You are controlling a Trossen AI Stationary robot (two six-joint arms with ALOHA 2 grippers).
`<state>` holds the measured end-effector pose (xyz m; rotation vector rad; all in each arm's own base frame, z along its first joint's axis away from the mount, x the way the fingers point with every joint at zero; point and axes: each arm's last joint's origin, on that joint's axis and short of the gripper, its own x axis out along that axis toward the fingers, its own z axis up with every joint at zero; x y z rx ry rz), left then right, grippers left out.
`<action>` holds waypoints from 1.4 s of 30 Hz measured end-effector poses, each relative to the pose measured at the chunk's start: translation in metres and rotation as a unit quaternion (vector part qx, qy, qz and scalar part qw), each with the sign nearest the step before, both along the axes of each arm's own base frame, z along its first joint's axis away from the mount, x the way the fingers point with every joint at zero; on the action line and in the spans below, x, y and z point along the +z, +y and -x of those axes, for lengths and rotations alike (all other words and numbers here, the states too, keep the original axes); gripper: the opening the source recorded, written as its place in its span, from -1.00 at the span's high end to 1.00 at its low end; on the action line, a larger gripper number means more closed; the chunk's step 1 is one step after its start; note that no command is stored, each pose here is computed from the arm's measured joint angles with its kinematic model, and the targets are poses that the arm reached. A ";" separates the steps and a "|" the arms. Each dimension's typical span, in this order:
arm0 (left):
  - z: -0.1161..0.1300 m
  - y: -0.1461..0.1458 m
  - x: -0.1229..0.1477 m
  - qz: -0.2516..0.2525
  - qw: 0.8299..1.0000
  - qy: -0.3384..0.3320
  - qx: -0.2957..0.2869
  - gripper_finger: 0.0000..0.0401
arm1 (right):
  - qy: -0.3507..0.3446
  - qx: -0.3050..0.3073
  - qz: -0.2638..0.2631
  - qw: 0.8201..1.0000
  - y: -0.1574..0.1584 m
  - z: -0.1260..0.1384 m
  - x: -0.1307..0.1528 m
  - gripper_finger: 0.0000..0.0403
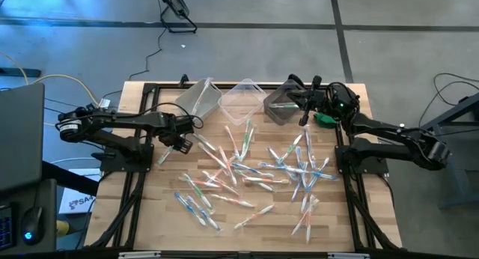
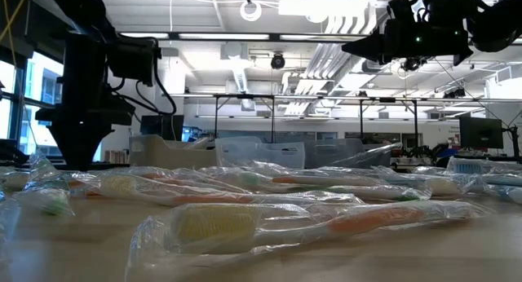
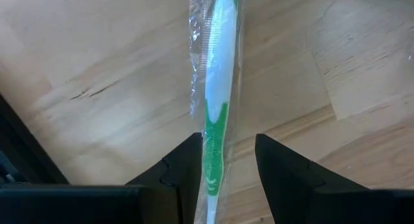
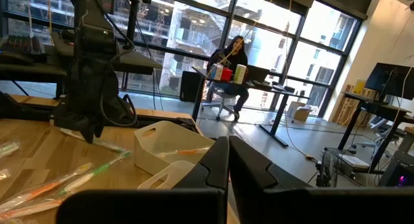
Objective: Pick & Place Toothbrushes
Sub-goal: Put the green toothbrush into the black bin
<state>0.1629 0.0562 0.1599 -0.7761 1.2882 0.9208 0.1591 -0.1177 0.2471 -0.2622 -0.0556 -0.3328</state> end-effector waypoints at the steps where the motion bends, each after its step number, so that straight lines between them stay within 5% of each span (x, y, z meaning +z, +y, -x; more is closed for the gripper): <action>1: 0.000 0.000 0.000 0.000 1.000 0.000 0.000 0.31 | 0.000 0.000 0.000 1.000 0.000 0.000 0.000 0.98; 42: 0.009 -0.006 -0.018 0.047 0.999 -0.005 0.001 0.31 | 0.003 0.002 -0.005 1.000 0.000 0.000 -0.001 0.98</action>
